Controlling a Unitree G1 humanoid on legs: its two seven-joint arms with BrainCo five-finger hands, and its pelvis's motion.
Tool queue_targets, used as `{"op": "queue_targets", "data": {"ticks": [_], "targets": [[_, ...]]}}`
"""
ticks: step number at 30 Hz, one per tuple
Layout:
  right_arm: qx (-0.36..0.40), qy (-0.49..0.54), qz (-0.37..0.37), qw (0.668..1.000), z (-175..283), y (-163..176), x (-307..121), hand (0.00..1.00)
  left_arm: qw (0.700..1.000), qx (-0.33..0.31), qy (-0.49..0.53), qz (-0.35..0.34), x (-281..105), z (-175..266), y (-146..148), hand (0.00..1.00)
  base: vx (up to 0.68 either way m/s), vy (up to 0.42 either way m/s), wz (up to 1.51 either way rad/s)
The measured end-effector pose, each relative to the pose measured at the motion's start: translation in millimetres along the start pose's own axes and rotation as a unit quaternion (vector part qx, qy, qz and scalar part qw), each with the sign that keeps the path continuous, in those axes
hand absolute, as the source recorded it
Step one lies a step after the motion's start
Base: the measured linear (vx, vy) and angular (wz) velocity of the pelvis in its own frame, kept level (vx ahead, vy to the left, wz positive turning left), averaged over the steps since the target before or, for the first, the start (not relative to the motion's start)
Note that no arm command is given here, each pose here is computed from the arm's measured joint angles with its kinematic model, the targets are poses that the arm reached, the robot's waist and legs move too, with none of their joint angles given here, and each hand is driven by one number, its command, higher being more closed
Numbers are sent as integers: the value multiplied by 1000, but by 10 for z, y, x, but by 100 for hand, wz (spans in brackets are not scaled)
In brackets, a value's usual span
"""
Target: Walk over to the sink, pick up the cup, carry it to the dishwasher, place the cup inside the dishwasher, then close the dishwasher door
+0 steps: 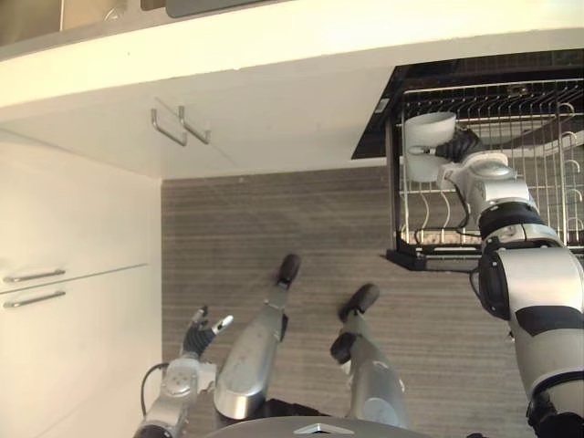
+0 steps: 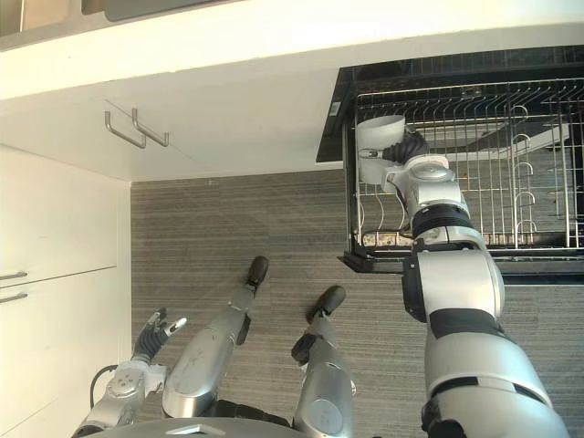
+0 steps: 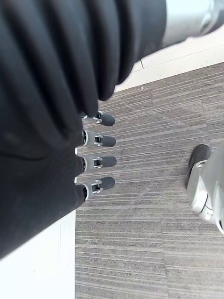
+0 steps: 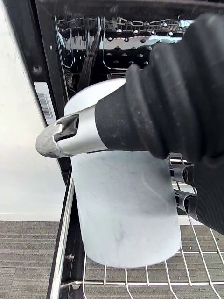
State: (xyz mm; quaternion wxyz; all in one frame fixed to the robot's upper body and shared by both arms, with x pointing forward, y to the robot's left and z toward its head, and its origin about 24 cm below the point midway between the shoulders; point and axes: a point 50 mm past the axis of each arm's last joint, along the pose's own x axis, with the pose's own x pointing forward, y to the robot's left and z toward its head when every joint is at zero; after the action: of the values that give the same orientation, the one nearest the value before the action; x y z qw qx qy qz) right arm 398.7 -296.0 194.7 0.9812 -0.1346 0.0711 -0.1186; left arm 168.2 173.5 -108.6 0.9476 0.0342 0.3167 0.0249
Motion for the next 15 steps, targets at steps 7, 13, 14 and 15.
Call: {"op": "queue_targets", "data": {"ticks": [7,13,14,15], "targets": [[-52,-66,73,994,128,146,-56,0,999,4,39,6,-33,-115,105,0,4,-15,-13],[-40,-76,137,987,-411,386,-306,0,995,36,93,22,-168,-361,276,0,83,-33,-16],[-4,-80,149,986,-541,467,-395,0,993,43,104,25,-197,-408,311,0,120,-31,-28],[12,-85,155,984,-593,515,-449,0,993,44,107,27,-211,-427,326,0,125,-26,-29]]}}
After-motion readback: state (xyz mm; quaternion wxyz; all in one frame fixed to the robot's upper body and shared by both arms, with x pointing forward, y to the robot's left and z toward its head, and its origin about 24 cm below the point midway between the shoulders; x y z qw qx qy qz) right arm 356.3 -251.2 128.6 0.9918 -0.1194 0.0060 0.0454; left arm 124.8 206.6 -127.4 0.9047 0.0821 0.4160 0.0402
